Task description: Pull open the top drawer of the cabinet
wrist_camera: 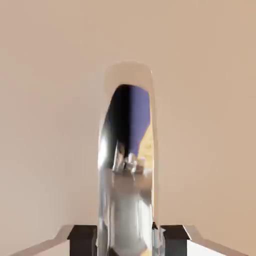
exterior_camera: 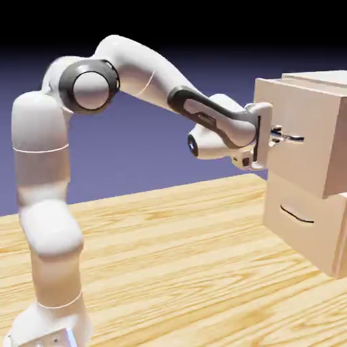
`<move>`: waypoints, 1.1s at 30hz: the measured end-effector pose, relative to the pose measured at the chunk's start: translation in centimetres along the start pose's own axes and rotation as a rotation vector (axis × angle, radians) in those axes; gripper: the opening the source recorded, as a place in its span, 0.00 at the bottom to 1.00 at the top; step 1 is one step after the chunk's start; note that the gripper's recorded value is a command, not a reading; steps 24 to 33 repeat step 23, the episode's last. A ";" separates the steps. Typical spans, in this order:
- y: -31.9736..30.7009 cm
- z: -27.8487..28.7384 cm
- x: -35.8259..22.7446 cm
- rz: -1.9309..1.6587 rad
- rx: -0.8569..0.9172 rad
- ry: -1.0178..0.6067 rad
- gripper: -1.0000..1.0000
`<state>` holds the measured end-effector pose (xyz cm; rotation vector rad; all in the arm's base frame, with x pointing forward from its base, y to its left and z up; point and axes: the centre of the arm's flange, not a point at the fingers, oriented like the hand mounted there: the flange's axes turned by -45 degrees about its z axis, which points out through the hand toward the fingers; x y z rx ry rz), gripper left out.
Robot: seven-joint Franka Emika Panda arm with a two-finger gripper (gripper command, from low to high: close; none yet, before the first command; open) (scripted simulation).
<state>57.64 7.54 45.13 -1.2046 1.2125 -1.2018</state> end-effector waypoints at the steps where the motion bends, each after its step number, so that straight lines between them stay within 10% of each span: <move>1: 0.0 0.2 0.0 0.003 -0.001 0.000 0.00; 19: -0.2 -12.6 -0.1 -0.009 0.002 -0.001 0.00; 20: -0.2 -13.2 -0.1 -0.009 0.002 -0.001 1.00; 33: -0.2 -14.3 0.0 -0.007 0.000 0.001 1.00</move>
